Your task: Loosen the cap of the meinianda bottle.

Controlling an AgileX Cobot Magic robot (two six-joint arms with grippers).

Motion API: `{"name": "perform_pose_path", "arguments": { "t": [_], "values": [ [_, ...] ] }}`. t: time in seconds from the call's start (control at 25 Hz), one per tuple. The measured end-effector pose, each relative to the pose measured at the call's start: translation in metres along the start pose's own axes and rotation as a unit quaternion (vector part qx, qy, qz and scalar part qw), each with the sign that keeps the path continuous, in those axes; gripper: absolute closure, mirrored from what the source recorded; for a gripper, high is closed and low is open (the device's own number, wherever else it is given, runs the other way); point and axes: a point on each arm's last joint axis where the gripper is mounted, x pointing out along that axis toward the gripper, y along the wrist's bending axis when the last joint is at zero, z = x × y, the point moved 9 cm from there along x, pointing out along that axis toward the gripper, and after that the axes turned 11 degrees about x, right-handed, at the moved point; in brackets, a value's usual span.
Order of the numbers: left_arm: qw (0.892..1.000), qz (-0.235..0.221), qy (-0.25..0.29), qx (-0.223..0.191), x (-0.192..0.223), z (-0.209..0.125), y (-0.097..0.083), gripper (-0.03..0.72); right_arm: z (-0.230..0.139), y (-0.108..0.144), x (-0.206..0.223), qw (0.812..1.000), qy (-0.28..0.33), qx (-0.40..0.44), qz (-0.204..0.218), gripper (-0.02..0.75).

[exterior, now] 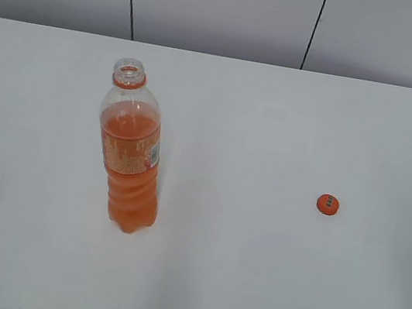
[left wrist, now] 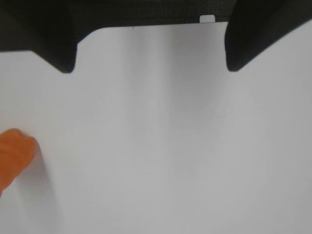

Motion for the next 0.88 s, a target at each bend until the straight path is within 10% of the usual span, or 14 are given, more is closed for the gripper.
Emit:
{"name": "perform_pose_path", "arguments": {
  "t": [0.44, 0.88],
  "values": [
    [0.998, 0.016, -0.055, 0.003, -0.016, 0.0, -0.001, 0.126, -0.021, -0.005, -0.006, 0.999, -0.043, -0.001, 0.01, 0.234],
    [0.99, 0.04, -0.137, 0.009, -0.041, -0.003, -0.003, 0.126, -0.029, -0.007, -0.052, 0.976, -0.212, -0.022, 0.045, 0.234]
  ]
}}
